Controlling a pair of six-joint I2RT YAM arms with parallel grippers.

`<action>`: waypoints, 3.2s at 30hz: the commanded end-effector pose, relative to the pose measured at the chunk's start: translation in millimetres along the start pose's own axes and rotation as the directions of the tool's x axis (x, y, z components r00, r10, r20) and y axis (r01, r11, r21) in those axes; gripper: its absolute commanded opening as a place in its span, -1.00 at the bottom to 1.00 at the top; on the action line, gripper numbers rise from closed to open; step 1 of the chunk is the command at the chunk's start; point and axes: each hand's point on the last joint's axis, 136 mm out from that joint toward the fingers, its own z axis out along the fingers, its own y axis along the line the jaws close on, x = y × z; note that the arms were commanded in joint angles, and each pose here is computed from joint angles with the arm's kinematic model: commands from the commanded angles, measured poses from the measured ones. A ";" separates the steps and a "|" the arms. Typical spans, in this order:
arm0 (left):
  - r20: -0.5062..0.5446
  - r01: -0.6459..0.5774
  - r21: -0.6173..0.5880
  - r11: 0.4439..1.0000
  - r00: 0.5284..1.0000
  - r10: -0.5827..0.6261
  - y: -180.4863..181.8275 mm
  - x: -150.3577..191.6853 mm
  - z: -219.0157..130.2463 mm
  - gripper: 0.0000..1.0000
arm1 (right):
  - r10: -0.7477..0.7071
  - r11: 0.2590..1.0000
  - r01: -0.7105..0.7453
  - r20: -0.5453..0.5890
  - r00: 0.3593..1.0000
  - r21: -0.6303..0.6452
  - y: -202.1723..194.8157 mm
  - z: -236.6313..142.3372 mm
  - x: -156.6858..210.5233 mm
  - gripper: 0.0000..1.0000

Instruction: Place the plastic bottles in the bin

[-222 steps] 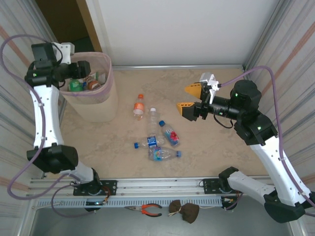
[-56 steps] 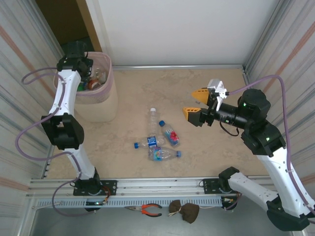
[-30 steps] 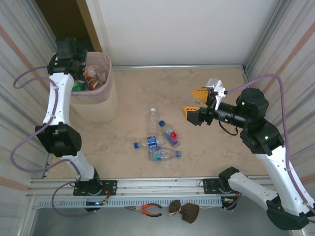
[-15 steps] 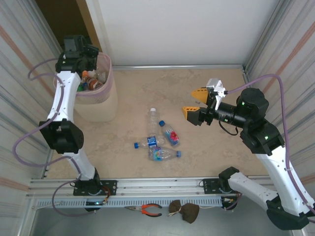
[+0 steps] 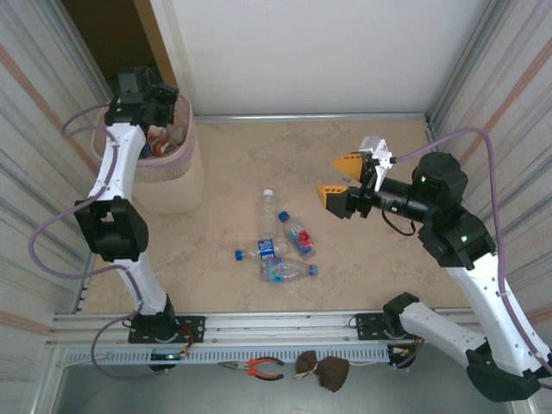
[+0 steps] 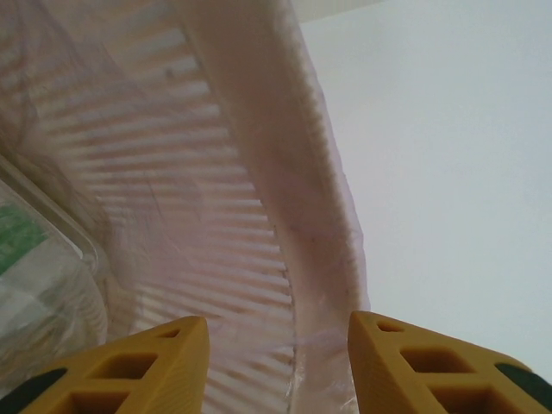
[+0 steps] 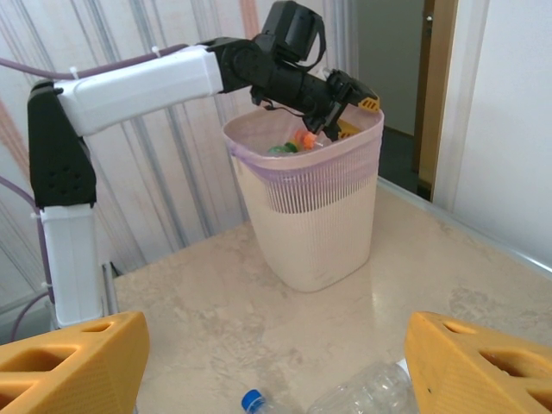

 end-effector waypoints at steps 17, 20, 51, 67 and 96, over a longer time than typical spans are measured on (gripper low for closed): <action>-0.031 -0.038 0.016 0.999 0.999 0.039 3.8 2.2 -25.7 -0.04 | 0.002 0.999 -0.001 0.018 1.000 -0.041 5.3 6.5 -7.9 0.53; -0.034 -0.079 0.063 0.995 0.996 0.081 -18.1 3.6 -39.6 -0.01 | 0.005 0.999 -0.005 0.014 1.000 -0.044 4.5 9.0 -6.7 0.53; -0.235 -0.906 0.139 0.400 0.362 0.902 -31.0 218.6 -138.5 0.19 | 0.059 0.998 -0.059 -0.084 0.995 0.011 -16.0 27.2 20.6 0.52; -0.489 -0.930 0.145 0.339 0.230 0.841 78.7 305.2 -94.8 0.36 | 0.058 0.998 -0.057 -0.084 0.995 0.023 -16.8 25.3 19.1 0.51; -0.740 -0.954 0.027 0.298 0.181 0.647 244.3 369.5 -29.6 0.61 | 0.063 0.998 -0.060 -0.099 0.993 0.027 -16.9 24.7 18.8 0.50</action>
